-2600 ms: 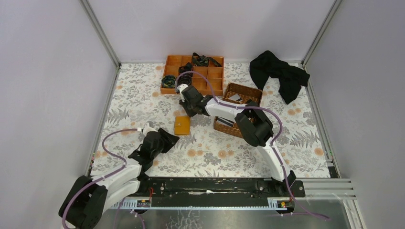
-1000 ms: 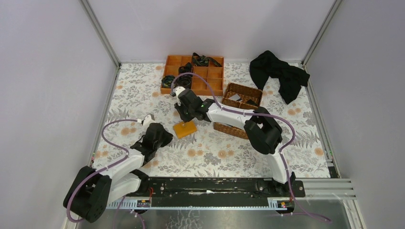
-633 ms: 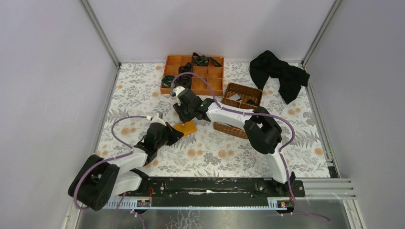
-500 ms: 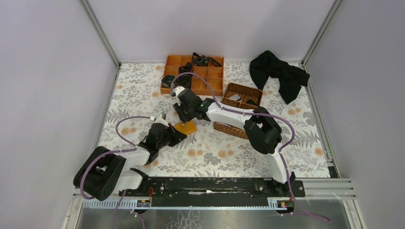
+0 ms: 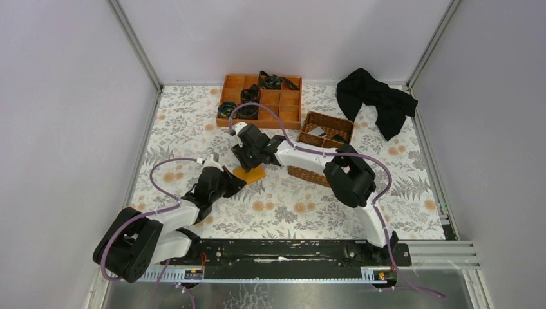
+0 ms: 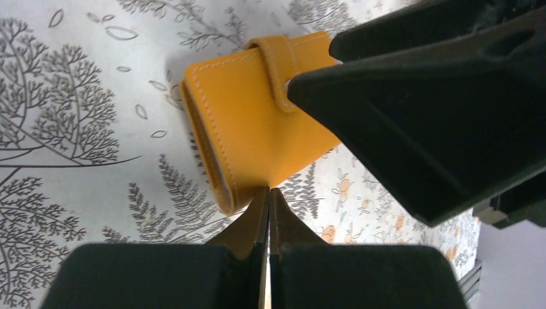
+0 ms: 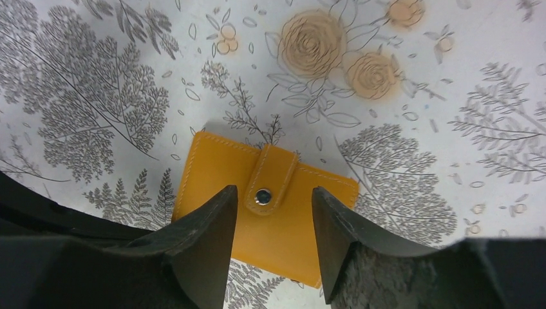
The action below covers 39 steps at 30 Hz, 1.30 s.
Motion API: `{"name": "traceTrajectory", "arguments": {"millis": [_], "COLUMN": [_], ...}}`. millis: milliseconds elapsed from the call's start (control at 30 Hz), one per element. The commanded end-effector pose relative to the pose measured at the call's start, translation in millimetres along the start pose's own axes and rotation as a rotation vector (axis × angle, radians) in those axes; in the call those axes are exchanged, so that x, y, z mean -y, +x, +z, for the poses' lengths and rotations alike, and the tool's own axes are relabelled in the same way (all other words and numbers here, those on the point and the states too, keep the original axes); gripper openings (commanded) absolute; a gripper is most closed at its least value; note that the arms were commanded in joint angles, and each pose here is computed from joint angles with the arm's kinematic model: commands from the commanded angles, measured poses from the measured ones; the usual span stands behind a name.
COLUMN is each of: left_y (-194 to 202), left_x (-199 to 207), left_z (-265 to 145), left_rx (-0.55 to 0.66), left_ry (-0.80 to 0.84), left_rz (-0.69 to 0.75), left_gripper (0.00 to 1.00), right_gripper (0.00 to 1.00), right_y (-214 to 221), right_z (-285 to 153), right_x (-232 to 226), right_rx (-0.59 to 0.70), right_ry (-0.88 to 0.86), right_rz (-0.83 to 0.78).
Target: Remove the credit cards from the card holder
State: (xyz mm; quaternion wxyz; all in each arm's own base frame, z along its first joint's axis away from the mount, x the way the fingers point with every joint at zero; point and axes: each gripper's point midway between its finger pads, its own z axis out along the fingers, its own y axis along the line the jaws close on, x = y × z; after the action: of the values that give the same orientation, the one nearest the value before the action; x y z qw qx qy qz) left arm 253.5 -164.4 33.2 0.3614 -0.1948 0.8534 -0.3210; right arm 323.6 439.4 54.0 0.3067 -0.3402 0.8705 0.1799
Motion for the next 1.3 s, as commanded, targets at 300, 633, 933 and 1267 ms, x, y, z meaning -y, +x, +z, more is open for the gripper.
{"name": "traceTrajectory", "arguments": {"millis": [300,633,933,1267], "left_y": [22.3,17.6,17.2,17.6], "left_x": [-28.3,-29.7,-31.9,-33.2], "left_z": [13.3,12.3,12.2,12.3], "left_rx": [-0.075,-0.065,-0.064,-0.068], "left_ry": [-0.073,-0.085,-0.087,-0.084], "left_rz": [-0.021,-0.008,-0.008,-0.007], "left_gripper": [0.0,0.0,0.0,0.0], "right_gripper": [0.55,0.16,0.03,0.58], "right_y": [11.4,24.9,15.2,2.7], "right_z": [7.5,14.1,10.6,14.9], "right_x": [-10.1,-5.4,-3.6,-9.0], "right_rx": [-0.042,-0.091,-0.083,-0.089], "right_ry": [0.015,0.05,0.078,0.066], "right_rz": [-0.044,-0.055,-0.022,-0.02]}}
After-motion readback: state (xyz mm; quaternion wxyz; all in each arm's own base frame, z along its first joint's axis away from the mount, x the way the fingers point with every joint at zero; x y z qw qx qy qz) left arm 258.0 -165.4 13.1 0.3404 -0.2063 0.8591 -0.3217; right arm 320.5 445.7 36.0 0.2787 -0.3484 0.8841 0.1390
